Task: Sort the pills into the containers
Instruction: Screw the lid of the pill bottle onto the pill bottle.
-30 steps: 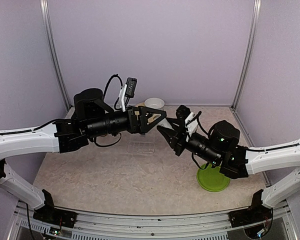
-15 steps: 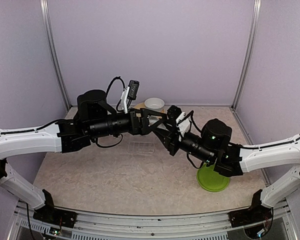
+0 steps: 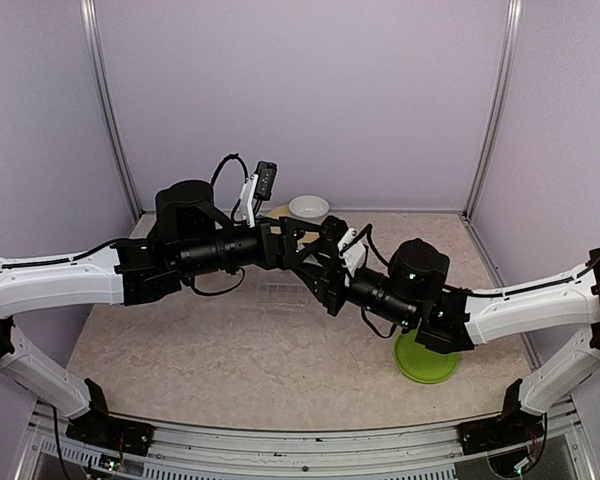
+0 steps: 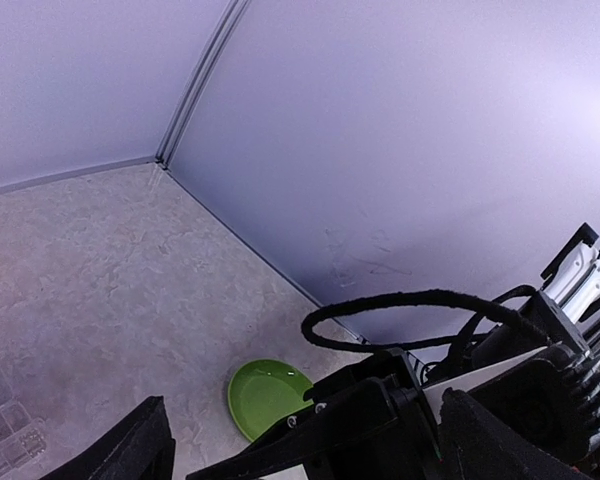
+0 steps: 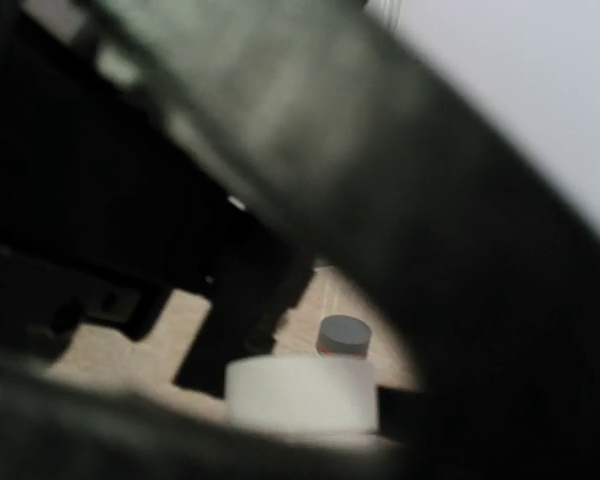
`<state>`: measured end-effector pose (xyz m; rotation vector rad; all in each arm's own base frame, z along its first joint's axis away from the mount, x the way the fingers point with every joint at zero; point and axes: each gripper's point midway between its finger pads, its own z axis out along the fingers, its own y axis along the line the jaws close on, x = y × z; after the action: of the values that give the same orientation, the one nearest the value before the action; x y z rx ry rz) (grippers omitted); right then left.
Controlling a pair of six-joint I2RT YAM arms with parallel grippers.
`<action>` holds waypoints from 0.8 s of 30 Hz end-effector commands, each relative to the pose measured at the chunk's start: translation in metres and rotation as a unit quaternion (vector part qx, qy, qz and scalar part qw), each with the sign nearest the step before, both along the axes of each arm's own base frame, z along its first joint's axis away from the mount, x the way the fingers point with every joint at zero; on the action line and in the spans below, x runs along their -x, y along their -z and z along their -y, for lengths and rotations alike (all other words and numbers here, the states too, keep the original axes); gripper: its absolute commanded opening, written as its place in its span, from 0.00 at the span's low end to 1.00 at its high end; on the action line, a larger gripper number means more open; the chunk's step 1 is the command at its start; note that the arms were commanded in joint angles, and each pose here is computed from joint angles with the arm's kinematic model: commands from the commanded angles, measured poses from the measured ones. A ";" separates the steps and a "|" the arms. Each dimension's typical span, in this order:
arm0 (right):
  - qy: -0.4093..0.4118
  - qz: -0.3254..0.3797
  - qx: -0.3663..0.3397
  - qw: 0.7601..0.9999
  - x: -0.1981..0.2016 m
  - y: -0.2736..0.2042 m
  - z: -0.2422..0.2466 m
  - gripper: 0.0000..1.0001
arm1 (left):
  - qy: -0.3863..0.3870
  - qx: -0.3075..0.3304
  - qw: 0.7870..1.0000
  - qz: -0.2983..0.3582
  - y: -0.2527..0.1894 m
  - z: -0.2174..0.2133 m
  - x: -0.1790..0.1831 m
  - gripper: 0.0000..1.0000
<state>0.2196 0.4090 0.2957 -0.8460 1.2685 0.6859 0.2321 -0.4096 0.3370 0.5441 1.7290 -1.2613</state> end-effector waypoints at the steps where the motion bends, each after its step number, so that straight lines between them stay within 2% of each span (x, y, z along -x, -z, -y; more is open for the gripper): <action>1: -0.022 -0.016 0.019 0.999 0.008 0.015 -0.012 0.00 | 0.040 0.040 0.998 0.031 -0.032 0.004 0.021 0.90; 4: -0.021 -0.007 -0.005 1.000 0.013 0.001 0.002 0.00 | 0.000 0.030 0.999 0.025 -0.028 -0.009 0.011 0.96; 7: -0.011 0.006 -0.026 1.000 0.017 -0.014 0.019 0.00 | -0.043 0.022 0.999 0.009 -0.021 -0.026 -0.001 0.97; 16: 0.023 0.040 0.006 0.999 0.011 -0.017 0.030 0.00 | -0.063 -0.026 0.996 -0.057 0.007 -0.026 -0.009 0.88; 24: 0.035 0.052 0.023 0.998 0.008 -0.016 0.030 0.00 | -0.054 -0.036 0.995 -0.075 0.008 -0.018 -0.011 0.83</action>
<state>0.2121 0.3808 0.3014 -0.8674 1.2370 0.5818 0.2400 -0.3908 0.3195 0.4173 1.9029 -1.1789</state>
